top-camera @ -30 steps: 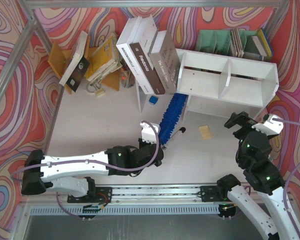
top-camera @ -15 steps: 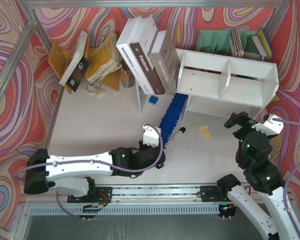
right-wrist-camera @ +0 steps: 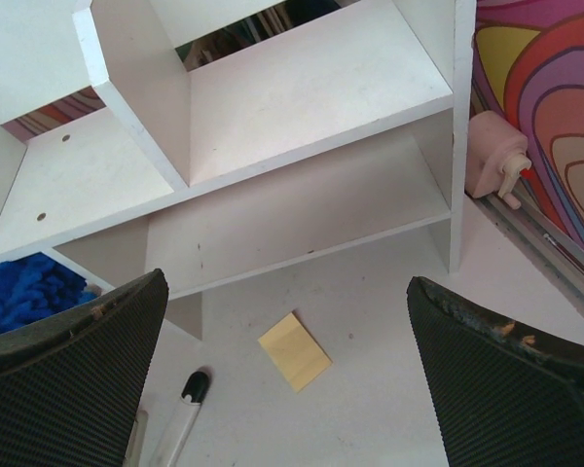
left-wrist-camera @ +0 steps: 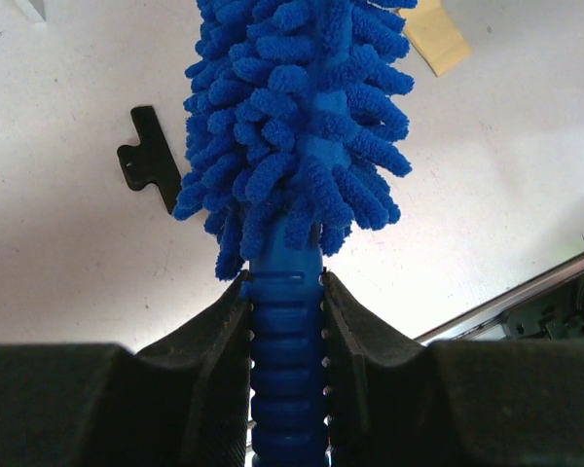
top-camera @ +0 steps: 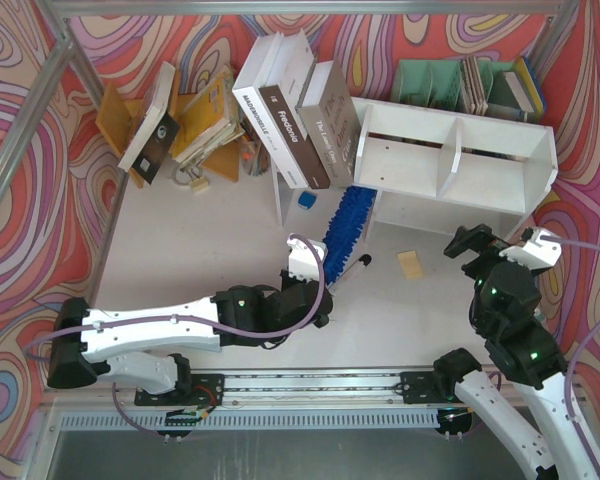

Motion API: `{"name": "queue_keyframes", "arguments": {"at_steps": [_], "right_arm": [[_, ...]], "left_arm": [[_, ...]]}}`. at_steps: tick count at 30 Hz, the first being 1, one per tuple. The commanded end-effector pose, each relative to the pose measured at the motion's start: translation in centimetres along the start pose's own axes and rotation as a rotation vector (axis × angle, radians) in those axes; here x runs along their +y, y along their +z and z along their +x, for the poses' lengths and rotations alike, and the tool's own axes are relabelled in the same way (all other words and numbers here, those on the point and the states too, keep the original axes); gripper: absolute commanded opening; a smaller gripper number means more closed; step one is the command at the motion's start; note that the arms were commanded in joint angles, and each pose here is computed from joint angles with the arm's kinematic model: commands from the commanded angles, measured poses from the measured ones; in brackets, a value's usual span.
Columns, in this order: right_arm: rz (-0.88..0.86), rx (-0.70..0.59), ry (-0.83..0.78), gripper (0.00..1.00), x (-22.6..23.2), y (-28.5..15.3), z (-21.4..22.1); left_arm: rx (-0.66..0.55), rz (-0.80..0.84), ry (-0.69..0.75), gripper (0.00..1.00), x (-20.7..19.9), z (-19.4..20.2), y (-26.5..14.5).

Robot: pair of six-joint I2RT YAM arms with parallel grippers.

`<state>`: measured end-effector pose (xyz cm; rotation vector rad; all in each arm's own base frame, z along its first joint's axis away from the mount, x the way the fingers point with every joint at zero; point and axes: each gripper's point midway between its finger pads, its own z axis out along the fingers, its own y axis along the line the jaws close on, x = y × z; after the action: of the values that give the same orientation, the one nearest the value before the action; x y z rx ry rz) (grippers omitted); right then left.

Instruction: Dust the bookshelf with a duster

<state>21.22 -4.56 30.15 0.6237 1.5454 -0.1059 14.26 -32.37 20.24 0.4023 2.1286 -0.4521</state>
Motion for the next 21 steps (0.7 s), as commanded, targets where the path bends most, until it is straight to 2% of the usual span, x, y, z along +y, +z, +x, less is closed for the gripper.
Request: {"name": "queue_keyframes", "arguments": {"at_steps": [1,7,10,21], "right_arm": [[-0.018,-0.002,-0.008,0.99,-0.1,-0.2,0.2],[-0.052,0.003,0.010,0.99,0.9,-0.8,-1.8],[-0.044,-0.017,-0.035,0.99,0.9,-0.8,-3.0],[-0.076,-0.049,-0.137,0.99,0.9,-0.6,-2.9]], "left_arm": [[-0.066,0.018,-0.011,0.00,-0.3,-2.5,-1.0],[-0.060,0.005,-0.001,0.00,0.0,-2.2,-0.8],[-0.056,0.000,0.001,0.00,0.2,-1.9,-0.7],[-0.061,-0.005,0.001,0.00,0.5,-2.0,-0.9]]}}
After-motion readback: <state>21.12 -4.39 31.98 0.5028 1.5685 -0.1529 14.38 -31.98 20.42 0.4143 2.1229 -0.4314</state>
